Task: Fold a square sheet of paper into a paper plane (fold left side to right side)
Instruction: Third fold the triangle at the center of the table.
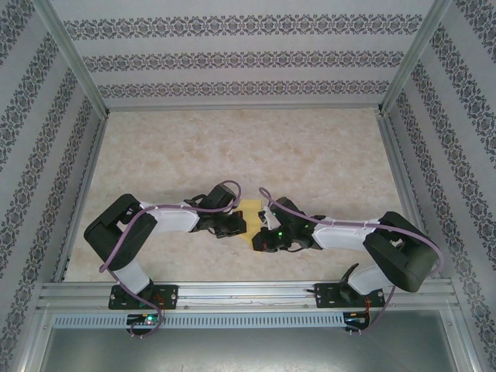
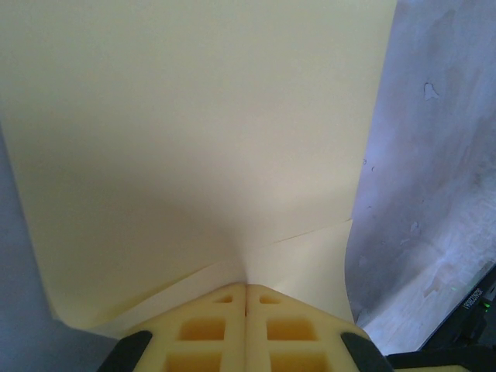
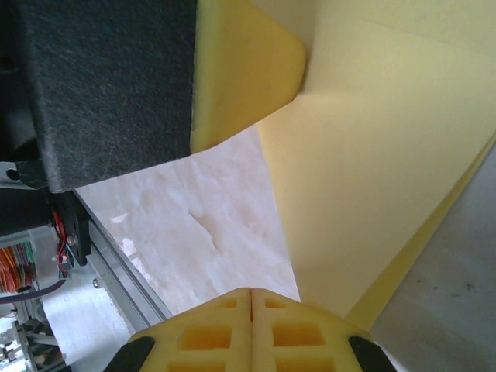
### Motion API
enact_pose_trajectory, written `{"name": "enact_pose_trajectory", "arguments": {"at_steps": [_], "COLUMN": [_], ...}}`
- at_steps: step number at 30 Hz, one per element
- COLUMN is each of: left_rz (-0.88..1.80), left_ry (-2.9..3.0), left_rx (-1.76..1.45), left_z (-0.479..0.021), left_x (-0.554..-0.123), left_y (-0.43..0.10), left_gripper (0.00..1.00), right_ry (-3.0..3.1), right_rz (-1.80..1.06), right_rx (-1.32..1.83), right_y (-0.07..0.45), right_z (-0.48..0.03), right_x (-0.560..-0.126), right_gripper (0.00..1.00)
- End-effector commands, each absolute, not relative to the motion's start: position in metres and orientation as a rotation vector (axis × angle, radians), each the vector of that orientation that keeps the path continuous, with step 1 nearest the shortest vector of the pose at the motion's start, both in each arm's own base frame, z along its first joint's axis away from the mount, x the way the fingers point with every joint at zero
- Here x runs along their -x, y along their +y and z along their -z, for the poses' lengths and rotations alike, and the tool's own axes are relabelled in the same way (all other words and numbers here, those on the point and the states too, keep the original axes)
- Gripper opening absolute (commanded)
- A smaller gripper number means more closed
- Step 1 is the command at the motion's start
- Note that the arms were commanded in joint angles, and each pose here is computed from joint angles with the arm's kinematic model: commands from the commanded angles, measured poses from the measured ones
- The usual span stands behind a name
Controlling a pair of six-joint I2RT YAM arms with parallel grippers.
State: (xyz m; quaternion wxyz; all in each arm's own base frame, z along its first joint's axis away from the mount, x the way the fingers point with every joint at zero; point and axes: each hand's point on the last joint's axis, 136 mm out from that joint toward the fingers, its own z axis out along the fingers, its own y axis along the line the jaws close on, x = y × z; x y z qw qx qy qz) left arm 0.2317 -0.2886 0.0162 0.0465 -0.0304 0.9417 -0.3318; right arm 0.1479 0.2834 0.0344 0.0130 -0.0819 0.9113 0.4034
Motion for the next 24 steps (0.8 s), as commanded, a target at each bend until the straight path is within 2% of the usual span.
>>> {"name": "enact_pose_trajectory", "arguments": {"at_steps": [1, 24], "left_rz": [0.8, 0.784], "left_ry": [2.987, 2.995], "left_rx": [0.157, 0.152], "left_z": [0.019, 0.019], "left_x": [-0.217, -0.216], "left_y": [-0.262, -0.261], "left_gripper": [0.03, 0.03], "right_ry": [2.869, 2.931], "right_rz": [-1.214, -1.154], "right_rx": [0.244, 0.215], "right_y": [0.279, 0.271], "right_z": [-0.023, -0.007], "right_x": [-0.144, -0.14], "right_gripper": [0.0, 0.01]}}
